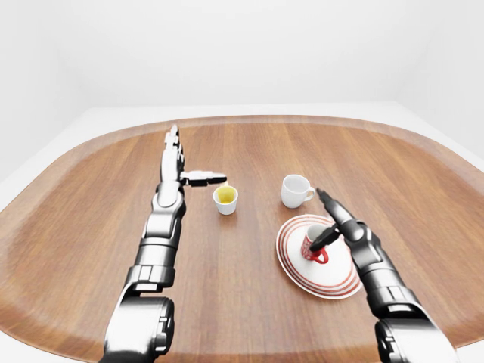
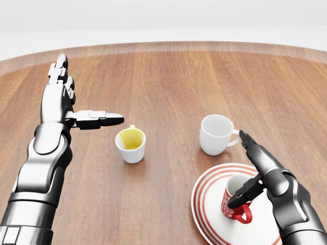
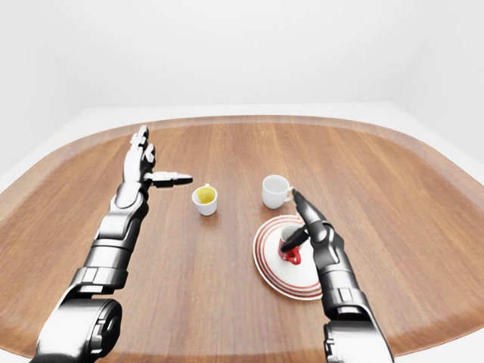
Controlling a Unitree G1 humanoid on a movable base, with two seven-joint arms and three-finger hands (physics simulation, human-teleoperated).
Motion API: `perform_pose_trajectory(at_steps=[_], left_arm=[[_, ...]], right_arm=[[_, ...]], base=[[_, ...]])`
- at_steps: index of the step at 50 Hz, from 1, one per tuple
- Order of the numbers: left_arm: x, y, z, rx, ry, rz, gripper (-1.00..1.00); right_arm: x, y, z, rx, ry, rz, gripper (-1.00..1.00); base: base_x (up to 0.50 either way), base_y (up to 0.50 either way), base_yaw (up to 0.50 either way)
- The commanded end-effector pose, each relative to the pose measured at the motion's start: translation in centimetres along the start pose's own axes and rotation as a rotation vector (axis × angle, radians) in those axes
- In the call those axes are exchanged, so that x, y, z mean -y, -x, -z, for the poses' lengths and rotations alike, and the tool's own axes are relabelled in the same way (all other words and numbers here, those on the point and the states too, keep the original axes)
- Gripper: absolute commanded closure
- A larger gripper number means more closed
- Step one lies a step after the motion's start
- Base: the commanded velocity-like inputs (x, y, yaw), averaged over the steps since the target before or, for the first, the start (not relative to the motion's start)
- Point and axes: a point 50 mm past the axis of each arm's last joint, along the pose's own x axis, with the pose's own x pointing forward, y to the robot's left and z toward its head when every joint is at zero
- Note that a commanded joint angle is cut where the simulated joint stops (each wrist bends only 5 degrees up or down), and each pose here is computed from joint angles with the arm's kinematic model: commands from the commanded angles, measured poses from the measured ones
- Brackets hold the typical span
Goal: Pick up the red mug and put it on the plate
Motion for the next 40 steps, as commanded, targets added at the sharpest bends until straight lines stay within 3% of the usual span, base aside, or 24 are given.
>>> perform_pose_trajectory(at_steps=[1, 18, 31, 40], left_arm=[[0.0, -0.2, -1.2, 0.045, -0.002, 0.005, -1.00], [-0.3, 0.6, -6.9, 0.282, 0.003, 0.010, -1.00], [0.2, 1.9, -11.3, 0.474, 0.003, 0.024, -1.00], [0.3, 2.7, -13.1, 0.552, 0.006, 0.025, -1.00]], right_arm=[[1.6, 1.0, -2.2, 0.109, 0.029, 0.026, -1.00], [8.7, 5.9, -10.3, 0.441, 0.170, 0.169, -1.00], [11.9, 9.6, -14.0, 0.602, 0.244, 0.281, -1.00], [13.6, 12.4, -16.2, 0.705, 0.308, 0.359, -1.00]], base=[[0.00, 0.00, 0.00], [0.00, 0.00, 0.00], [0.00, 0.00, 0.00], [0.00, 0.00, 0.00]])
